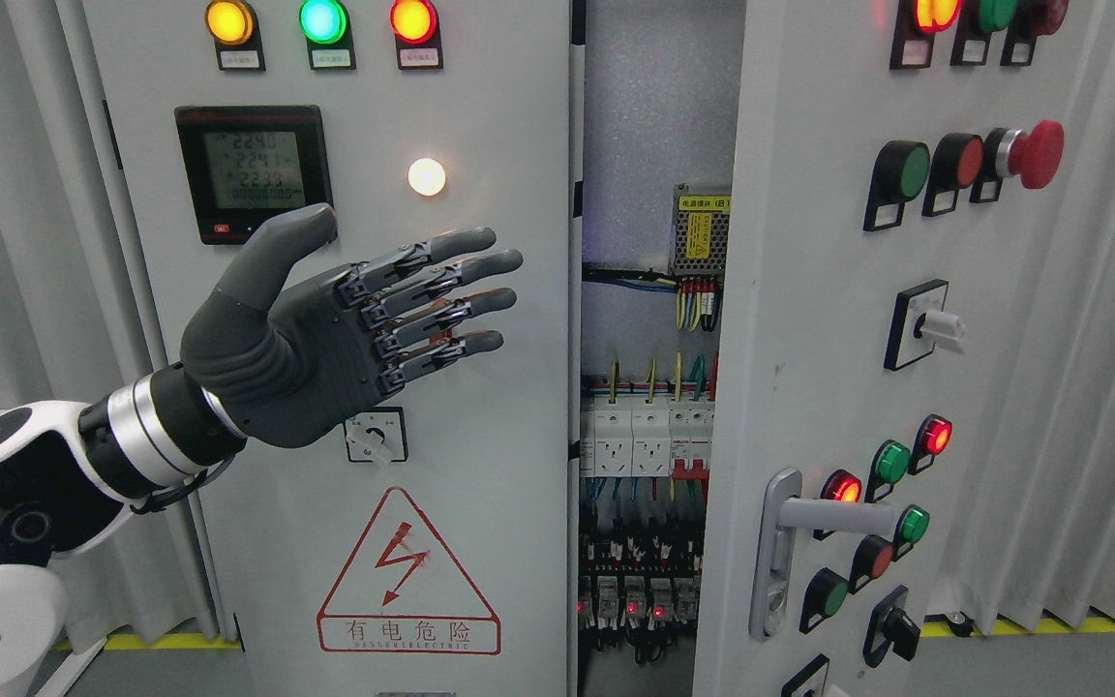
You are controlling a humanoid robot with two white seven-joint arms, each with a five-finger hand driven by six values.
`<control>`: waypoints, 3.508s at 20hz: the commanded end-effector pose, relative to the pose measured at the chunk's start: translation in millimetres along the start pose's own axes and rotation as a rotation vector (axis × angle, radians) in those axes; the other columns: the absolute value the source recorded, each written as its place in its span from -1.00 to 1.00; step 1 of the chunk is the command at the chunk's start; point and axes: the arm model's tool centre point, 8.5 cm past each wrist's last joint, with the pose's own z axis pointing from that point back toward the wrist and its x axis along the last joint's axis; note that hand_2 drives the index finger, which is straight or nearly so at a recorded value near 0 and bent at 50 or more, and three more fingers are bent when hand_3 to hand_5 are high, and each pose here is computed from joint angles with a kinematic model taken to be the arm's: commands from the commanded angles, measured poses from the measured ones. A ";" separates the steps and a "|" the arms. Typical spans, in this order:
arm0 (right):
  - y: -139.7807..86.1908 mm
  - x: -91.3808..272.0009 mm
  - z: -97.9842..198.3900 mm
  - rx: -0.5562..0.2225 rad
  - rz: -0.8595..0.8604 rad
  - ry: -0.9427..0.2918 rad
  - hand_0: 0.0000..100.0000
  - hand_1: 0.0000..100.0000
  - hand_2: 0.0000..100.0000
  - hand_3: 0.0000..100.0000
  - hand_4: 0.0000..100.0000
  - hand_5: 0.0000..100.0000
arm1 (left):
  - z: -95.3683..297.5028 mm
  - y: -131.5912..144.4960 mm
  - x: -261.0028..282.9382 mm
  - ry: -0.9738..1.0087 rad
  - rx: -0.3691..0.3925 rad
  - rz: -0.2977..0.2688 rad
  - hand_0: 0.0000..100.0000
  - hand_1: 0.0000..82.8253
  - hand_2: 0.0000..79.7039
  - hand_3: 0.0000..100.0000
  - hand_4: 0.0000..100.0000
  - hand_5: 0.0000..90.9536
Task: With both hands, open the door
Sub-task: 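Raise the left hand and reach into the gap beside the button-covered door, then push the inner edge of the button-covered door away with the left hand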
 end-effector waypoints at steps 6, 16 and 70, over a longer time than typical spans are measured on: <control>1.0 9.6 1.8 0.001 -0.007 -0.003 -0.56 -1.00 -1.00 -1.00 -1.00 -1.00 | -79.0 16.6 -21.2 0.046 -0.151 0.221 -0.41 -1.00 -0.93 -0.94 -0.93 -1.00; 1.1 9.6 1.8 0.003 -0.007 -0.003 -0.56 -1.00 -1.00 -1.00 -1.00 -1.00 | -121.3 -1.7 -54.4 0.118 -0.233 0.163 -0.41 -1.00 -0.93 -0.94 -0.93 -1.00; 1.1 9.8 1.8 0.003 -0.007 -0.004 -0.56 -1.00 -1.00 -1.00 -1.00 -1.00 | -258.4 -131.3 -61.3 0.101 -0.533 -0.007 -0.41 -1.00 -0.93 -0.94 -0.93 -1.00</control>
